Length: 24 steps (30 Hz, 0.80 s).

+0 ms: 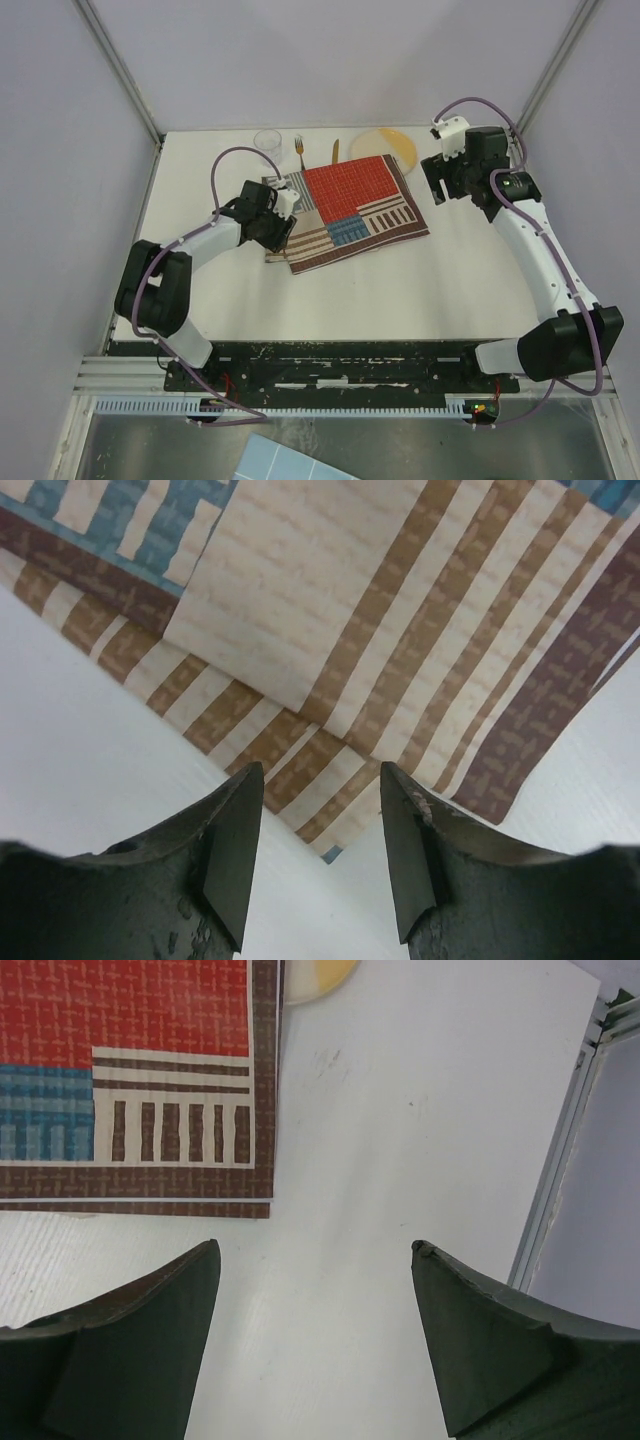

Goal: Set the dinner table for one person
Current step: Flatten out the napkin at the center of the board.

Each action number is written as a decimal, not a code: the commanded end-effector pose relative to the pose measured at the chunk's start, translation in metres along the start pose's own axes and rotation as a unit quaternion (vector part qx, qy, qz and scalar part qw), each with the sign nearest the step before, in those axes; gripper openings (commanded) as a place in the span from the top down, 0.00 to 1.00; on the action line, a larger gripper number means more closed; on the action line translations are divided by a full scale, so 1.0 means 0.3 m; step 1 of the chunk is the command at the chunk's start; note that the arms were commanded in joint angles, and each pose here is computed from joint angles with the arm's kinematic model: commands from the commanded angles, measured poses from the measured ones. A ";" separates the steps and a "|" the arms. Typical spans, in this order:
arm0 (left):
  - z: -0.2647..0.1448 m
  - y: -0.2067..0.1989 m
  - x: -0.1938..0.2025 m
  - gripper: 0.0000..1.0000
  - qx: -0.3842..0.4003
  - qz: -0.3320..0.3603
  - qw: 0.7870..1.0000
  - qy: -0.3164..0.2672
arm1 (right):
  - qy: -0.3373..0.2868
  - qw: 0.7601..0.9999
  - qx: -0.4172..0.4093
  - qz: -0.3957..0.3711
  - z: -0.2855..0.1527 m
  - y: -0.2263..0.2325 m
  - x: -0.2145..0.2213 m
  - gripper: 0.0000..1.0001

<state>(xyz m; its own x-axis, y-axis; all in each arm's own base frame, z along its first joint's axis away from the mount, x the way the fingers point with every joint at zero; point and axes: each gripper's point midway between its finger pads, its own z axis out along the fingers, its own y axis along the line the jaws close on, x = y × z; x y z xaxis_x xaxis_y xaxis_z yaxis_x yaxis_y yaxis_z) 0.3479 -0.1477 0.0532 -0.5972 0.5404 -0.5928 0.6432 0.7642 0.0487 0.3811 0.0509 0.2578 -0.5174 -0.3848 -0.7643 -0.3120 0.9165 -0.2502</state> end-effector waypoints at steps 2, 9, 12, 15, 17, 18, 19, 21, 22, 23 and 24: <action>0.000 -0.035 -0.109 0.42 0.036 -0.050 0.997 -0.048 | 0.009 1.000 0.008 0.008 -0.025 -0.013 0.039 0.14; 0.022 -0.095 -0.094 0.41 0.079 -0.083 0.992 -0.049 | 0.007 1.000 0.007 0.016 -0.030 -0.012 0.052 0.14; 0.037 -0.106 -0.070 0.41 0.085 -0.096 0.991 -0.037 | 0.007 1.000 0.005 0.017 -0.029 -0.011 0.049 0.14; 0.042 -0.100 -0.051 0.41 0.076 -0.104 0.991 -0.029 | 0.009 1.000 0.001 0.018 -0.026 -0.008 0.050 0.14; 0.043 -0.097 -0.037 0.41 0.070 -0.110 0.991 -0.020 | 0.009 1.000 -0.001 0.021 -0.024 -0.006 0.052 0.14; 0.042 -0.096 -0.031 0.41 0.068 -0.114 0.991 -0.016 | 0.009 1.000 -0.003 0.021 -0.024 -0.004 0.054 0.14; 0.042 -0.099 -0.023 0.41 0.068 -0.117 0.991 -0.010 | 0.011 1.000 -0.004 0.022 -0.022 -0.002 0.058 0.14; 0.040 -0.099 -0.019 0.41 0.067 -0.121 0.990 -0.006 | 0.011 1.000 -0.005 0.024 -0.021 0.001 0.065 0.14; 0.039 -0.095 -0.018 0.41 0.063 -0.122 0.990 -0.006 | 0.012 1.000 -0.006 0.023 -0.020 0.001 0.069 0.14; 0.041 -0.091 -0.017 0.41 0.060 -0.123 0.991 -0.005 | 0.013 1.000 -0.006 0.023 -0.020 0.001 0.069 0.14; 0.043 -0.087 -0.015 0.41 0.056 -0.124 0.991 -0.004 | 0.013 1.000 -0.006 0.024 -0.020 0.000 0.071 0.14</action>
<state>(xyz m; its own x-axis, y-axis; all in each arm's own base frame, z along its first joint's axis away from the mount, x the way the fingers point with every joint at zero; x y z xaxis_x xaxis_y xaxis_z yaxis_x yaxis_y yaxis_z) 0.3364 -0.1756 0.0421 -0.7178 0.3807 -0.5829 0.5689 0.8034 -0.1758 0.3653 0.0417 0.2321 -0.5855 -0.3680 -0.7223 -0.3116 0.9248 -0.2185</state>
